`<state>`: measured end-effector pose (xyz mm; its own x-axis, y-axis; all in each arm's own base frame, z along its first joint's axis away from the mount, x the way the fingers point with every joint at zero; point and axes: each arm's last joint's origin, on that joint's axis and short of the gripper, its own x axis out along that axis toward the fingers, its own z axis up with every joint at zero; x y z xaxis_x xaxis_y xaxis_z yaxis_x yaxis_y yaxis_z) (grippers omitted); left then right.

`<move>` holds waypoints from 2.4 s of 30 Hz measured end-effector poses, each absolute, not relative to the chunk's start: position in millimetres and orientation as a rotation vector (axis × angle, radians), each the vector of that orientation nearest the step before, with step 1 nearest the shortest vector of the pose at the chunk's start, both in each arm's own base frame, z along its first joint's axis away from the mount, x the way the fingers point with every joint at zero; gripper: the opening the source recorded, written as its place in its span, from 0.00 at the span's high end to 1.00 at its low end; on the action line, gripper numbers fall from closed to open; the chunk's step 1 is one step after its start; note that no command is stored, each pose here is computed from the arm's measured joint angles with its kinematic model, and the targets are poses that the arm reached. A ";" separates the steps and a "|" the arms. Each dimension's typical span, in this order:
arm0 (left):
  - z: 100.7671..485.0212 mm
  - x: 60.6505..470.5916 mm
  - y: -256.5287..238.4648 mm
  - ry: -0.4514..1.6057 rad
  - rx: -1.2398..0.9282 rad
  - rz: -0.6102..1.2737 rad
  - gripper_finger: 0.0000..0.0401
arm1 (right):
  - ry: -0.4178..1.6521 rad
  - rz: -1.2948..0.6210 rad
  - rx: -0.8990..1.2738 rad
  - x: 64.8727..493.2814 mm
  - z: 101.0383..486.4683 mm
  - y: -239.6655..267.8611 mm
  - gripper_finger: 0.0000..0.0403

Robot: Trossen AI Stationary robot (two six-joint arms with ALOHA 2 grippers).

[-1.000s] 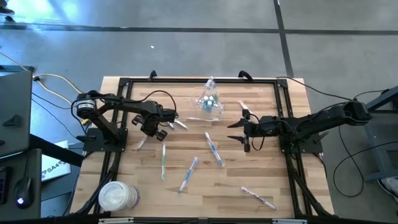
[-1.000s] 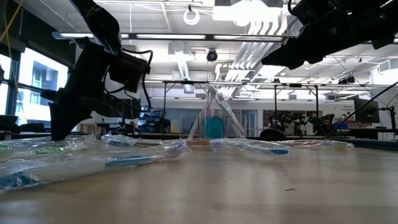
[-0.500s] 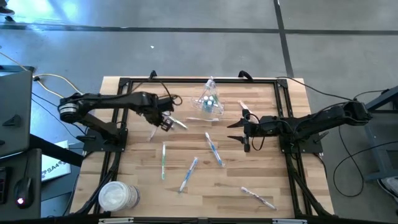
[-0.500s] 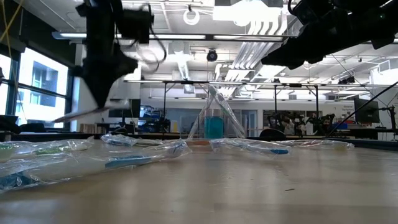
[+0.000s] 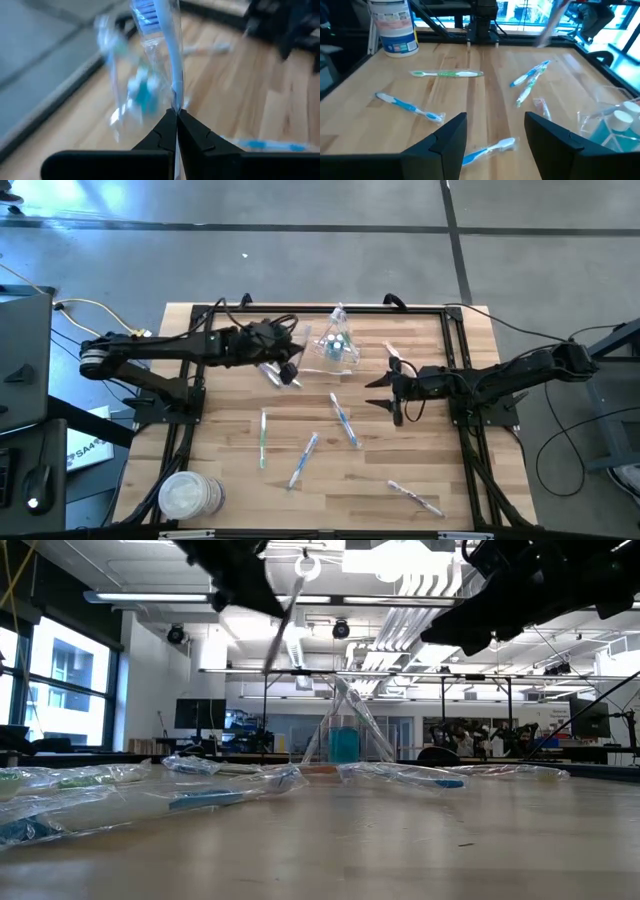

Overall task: Pick & Place toothbrushing station
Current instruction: Put the top violet toothbrush into the transparent organizer

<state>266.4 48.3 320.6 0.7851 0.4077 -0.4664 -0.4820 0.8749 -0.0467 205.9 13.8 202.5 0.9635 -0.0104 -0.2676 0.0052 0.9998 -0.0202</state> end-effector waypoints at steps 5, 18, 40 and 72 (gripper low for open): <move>318.0 280.3 61.2 0.413 -0.061 0.489 0.99 | 0.273 0.022 0.019 205.9 202.4 14.8 0.53; 283.4 265.2 124.8 0.167 -0.098 0.425 1.00 | 0.310 0.045 0.069 212.0 193.5 16.3 0.53; 234.6 277.5 157.9 0.132 -0.079 0.488 1.00 | 0.218 0.054 0.011 228.0 188.8 17.5 0.53; 192.8 287.3 164.3 0.301 -0.151 0.485 1.00 | 0.218 0.053 0.018 228.0 188.8 17.5 0.53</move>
<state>287.3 164.3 192.8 0.8417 0.4355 -0.3192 -0.4795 0.8746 -0.0711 228.0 17.5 188.8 0.9749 0.0546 -0.2159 -0.0507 0.9984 0.0235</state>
